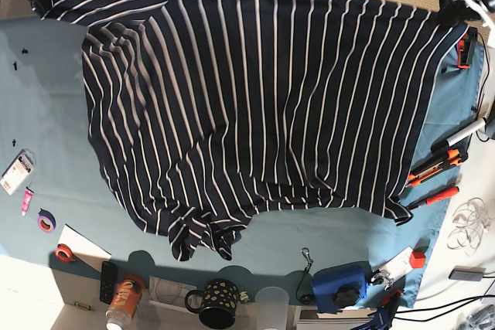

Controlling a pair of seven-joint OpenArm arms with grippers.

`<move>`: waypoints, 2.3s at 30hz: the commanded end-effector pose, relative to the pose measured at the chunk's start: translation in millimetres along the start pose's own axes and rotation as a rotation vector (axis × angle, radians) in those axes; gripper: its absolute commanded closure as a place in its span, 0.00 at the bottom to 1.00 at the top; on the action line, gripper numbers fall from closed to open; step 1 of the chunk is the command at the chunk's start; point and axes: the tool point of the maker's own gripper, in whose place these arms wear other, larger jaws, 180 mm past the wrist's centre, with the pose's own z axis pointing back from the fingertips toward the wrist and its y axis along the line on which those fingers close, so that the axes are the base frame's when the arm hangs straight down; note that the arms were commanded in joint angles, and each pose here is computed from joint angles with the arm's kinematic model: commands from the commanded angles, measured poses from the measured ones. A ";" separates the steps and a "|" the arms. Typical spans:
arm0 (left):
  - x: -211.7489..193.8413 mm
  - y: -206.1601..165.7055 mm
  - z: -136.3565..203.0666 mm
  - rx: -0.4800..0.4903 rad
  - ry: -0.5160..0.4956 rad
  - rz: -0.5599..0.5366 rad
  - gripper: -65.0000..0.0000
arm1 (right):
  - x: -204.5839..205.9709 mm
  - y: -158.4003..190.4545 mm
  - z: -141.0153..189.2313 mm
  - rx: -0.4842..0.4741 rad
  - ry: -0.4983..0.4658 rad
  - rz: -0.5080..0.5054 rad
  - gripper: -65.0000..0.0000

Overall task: Layout the t-shirt on the table in an organized manner, then fold the t-shirt properly
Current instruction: 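Lay the shirt flat on the table with both grippers, spreading it, then drag the held shirt edge back across the shirt with both grippers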

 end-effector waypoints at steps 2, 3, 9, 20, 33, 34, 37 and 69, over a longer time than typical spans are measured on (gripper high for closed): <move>12.1 2.1 9.0 0.012 -0.031 -0.024 1.00 | 17.2 -1.6 6.0 -0.012 -0.050 0.031 1.00; 14.8 -0.5 8.9 -0.002 -0.044 -0.023 1.00 | 19.0 -1.1 4.9 -0.010 -0.057 0.032 1.00; 37.3 -8.5 7.5 -0.039 -0.140 -0.067 1.00 | 43.1 5.7 -7.9 0.025 -0.147 0.050 1.00; 102.7 -26.6 -4.4 -0.085 -0.300 -0.150 1.00 | 57.3 4.4 -51.5 -0.020 -0.122 0.110 1.00; 159.3 -47.7 -64.8 0.024 -0.326 -0.333 1.00 | 105.2 32.4 -131.0 -0.072 -0.151 0.317 1.00; 161.9 -49.5 -69.1 0.032 -0.315 -0.349 1.00 | 110.5 36.1 -135.6 -0.073 -0.162 0.336 1.00; 171.0 -49.2 -80.8 0.085 -0.303 -0.365 1.00 | 123.5 43.2 -148.1 -0.101 -0.182 0.406 1.00; 224.6 -67.7 -94.3 0.139 -0.534 -0.468 1.00 | 139.8 13.0 -200.1 -0.240 -0.223 0.345 1.00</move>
